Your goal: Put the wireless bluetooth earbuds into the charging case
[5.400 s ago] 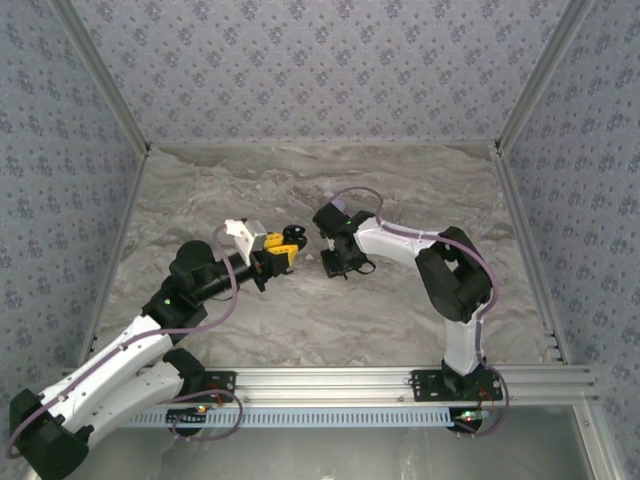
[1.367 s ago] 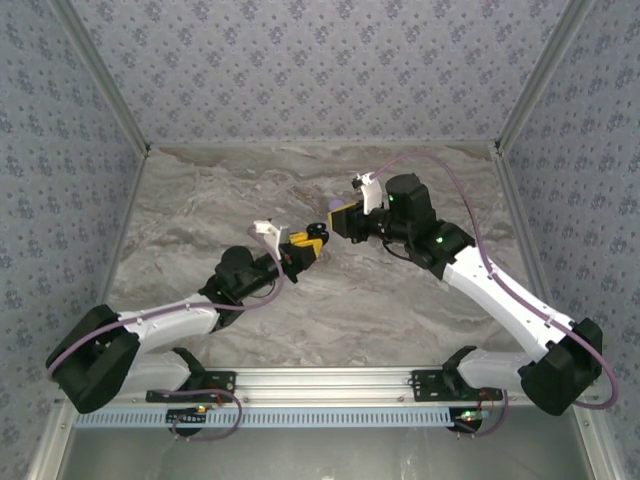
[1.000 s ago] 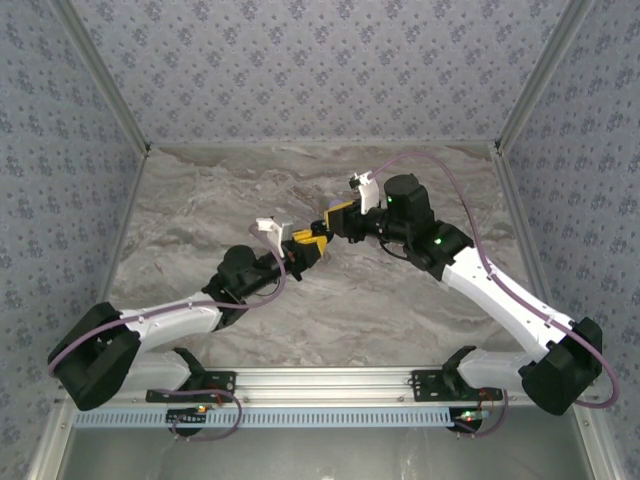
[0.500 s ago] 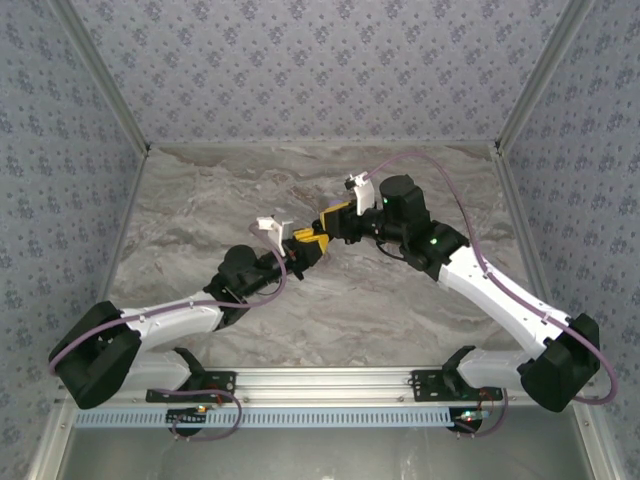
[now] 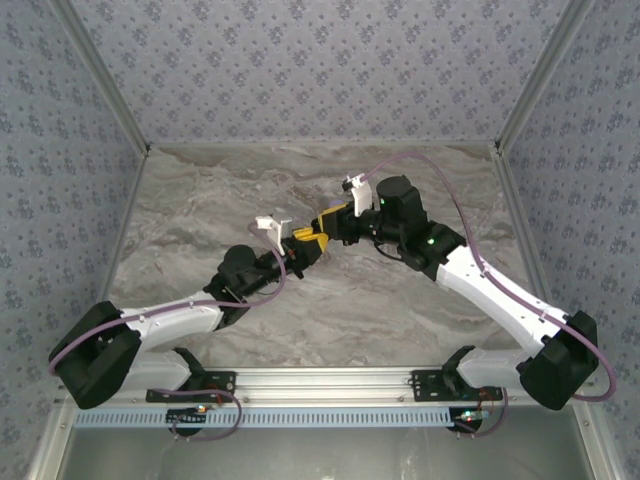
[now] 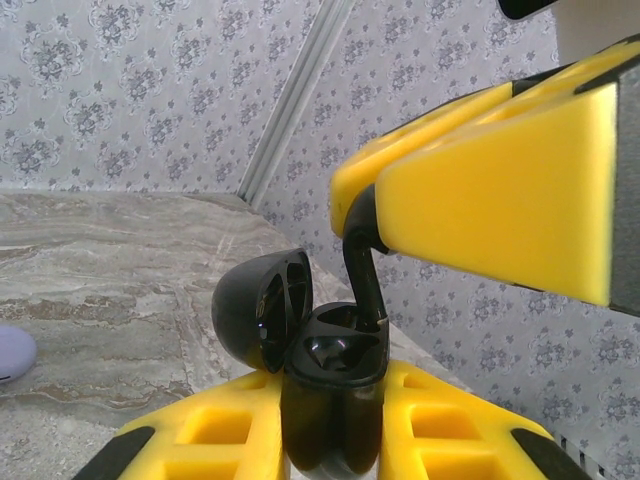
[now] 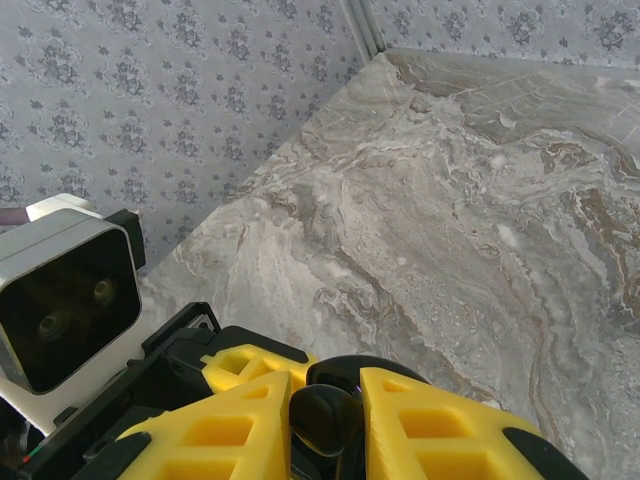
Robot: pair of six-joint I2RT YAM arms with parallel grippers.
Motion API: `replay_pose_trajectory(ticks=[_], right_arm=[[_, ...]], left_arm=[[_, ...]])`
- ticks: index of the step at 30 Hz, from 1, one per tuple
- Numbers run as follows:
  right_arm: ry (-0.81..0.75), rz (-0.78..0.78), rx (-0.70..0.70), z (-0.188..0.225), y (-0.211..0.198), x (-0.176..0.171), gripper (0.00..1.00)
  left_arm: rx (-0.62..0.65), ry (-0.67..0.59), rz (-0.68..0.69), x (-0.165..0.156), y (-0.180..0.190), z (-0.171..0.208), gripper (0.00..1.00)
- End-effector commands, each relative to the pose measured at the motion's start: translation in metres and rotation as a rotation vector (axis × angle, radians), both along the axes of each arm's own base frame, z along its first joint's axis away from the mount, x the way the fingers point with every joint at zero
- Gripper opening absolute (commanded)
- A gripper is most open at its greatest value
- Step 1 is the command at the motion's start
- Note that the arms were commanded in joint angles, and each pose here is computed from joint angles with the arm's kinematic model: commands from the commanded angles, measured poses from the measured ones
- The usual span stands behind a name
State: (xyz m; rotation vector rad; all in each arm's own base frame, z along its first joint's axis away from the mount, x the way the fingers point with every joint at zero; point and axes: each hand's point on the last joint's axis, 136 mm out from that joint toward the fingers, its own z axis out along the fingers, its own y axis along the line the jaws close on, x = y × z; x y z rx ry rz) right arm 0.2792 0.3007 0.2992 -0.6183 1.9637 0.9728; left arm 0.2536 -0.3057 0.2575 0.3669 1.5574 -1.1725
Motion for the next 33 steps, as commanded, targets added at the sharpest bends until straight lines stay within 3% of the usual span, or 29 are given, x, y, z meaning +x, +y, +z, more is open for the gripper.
replay_pose_trajectory(ticks=[1, 33], right_arm=[[-0.006, 0.006, -0.001, -0.004, 0.003, -0.001, 0.23], [0.016, -0.011, -0.037, -0.015, -0.002, -0.001, 0.23]], left_arm=[[-0.095, -0.072, 0.008, -0.001, 0.001, 0.038, 0.21], [-0.122, -0.083, 0.029, -0.002, 0.007, 0.048, 0.21]])
